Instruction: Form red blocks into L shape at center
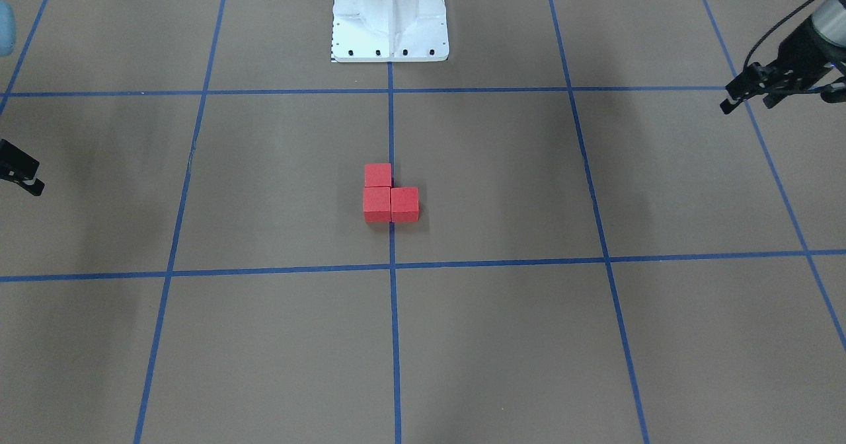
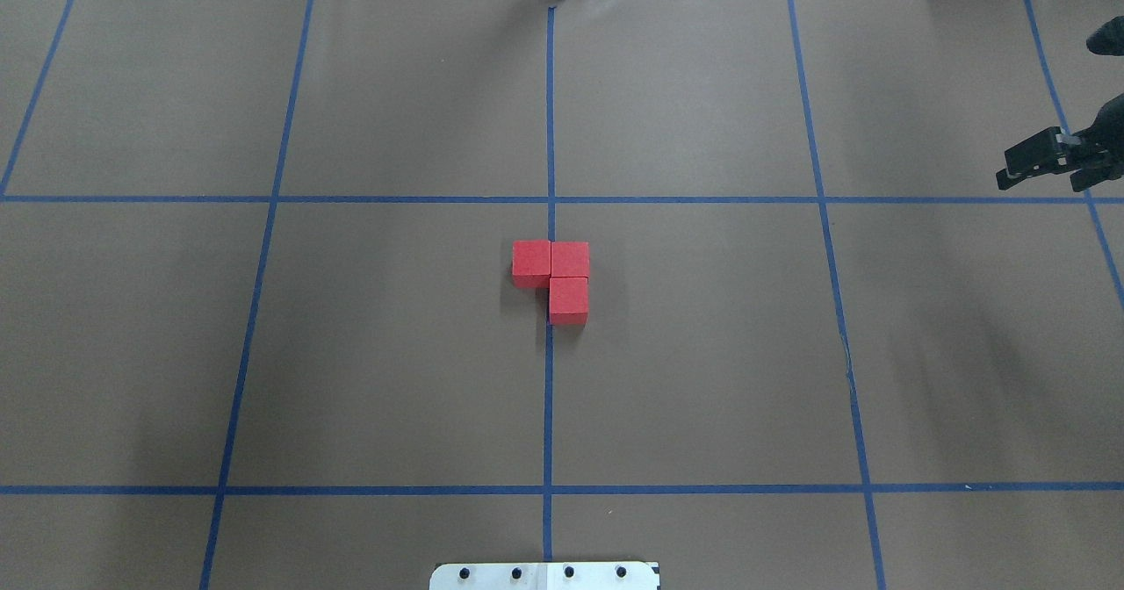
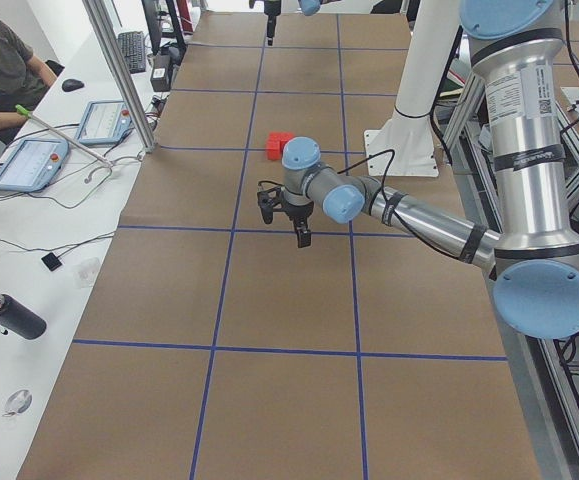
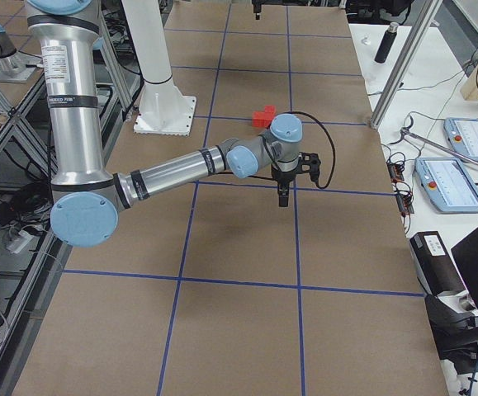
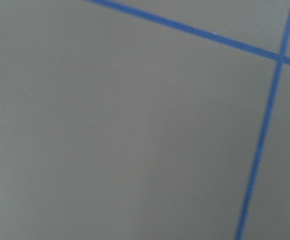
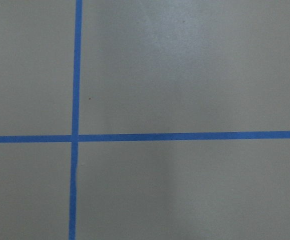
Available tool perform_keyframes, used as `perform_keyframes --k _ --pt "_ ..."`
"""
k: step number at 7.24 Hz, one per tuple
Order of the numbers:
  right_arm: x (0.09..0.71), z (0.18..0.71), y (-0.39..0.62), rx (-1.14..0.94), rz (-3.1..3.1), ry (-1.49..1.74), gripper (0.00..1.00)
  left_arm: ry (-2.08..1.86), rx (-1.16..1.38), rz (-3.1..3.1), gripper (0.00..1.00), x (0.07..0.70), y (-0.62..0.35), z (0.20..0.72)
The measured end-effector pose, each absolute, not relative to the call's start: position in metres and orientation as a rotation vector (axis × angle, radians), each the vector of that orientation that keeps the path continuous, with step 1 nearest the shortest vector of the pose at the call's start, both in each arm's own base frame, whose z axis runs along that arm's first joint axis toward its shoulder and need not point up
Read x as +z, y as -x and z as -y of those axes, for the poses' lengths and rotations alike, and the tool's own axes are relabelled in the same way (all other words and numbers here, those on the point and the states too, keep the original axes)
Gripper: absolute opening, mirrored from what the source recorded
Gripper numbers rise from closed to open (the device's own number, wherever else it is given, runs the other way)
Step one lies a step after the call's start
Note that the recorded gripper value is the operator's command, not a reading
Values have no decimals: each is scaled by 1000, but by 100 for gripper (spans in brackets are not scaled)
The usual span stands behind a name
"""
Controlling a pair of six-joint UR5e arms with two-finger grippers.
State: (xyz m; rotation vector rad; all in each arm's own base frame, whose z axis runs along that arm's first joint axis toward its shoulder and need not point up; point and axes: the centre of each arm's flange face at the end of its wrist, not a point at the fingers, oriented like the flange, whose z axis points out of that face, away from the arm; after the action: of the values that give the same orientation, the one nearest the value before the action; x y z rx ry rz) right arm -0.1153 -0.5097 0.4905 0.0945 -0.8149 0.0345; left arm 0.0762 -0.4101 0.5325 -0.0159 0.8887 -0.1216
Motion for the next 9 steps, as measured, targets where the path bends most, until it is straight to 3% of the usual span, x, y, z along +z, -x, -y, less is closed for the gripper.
perform_keyframes --k 3,9 --pt "522 511 78 22 801 -99 100 -57 -5 -867 100 598 -20 419" --pt "542 526 49 23 828 -96 100 -77 0 -867 100 595 -14 430"
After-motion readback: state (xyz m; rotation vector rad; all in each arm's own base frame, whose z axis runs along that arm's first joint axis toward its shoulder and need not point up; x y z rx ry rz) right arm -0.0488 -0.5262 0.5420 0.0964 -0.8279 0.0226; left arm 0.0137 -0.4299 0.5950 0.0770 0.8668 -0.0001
